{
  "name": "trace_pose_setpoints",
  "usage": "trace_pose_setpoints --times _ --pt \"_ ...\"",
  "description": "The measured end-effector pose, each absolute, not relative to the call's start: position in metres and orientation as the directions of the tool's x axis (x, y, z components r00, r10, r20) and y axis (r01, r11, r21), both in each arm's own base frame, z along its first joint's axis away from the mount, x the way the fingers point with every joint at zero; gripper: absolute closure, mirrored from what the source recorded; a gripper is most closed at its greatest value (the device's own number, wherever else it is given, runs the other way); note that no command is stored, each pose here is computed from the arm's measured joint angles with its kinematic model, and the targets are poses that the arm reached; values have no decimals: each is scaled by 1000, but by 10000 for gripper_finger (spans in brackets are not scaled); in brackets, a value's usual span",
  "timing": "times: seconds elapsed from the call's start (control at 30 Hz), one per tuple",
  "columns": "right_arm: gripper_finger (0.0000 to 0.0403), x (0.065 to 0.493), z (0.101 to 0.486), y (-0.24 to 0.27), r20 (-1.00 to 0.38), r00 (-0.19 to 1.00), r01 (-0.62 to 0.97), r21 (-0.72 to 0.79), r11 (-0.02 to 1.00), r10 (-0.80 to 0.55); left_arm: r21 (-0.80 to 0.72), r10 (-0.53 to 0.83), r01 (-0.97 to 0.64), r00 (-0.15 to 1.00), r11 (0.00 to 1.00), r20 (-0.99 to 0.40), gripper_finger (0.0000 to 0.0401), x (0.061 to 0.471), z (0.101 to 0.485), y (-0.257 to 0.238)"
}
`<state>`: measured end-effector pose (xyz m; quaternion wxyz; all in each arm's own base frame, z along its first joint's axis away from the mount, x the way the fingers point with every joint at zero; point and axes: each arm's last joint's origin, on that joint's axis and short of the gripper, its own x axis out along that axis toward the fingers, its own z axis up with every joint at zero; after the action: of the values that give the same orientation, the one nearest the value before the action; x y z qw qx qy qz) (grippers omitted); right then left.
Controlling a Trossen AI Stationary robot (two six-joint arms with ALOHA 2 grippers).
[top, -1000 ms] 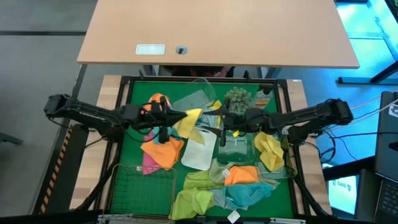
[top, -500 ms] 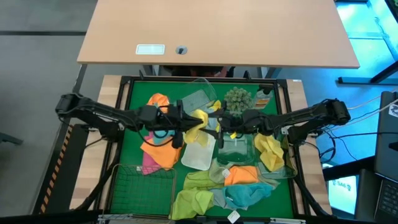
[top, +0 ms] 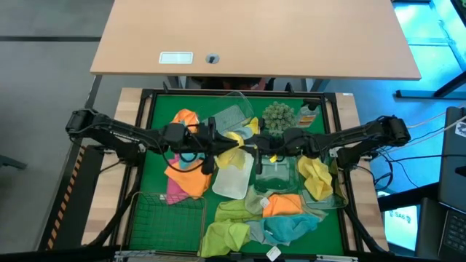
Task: Sort microfiber towel by color & place in baskets
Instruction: Put the yellow microfiber towel into the right transparent bin
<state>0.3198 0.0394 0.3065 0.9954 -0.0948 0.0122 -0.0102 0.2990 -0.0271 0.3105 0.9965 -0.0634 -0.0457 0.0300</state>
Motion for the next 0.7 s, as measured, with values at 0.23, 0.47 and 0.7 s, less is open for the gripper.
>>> trace_pose_setpoints --times 0.23,0.47,0.7 --pt "393 305 319 37 -141 989 22 -186 982 -49 -112 63 -51 992 992 108 311 294 317 -27" --pt "385 272 349 32 -352 934 28 -95 995 -60 -110 62 -51 993 993 96 290 293 317 -27" --pt "391 229 390 26 -559 826 106 26 994 -73 -94 62 -62 998 994 -2 290 293 308 -27"
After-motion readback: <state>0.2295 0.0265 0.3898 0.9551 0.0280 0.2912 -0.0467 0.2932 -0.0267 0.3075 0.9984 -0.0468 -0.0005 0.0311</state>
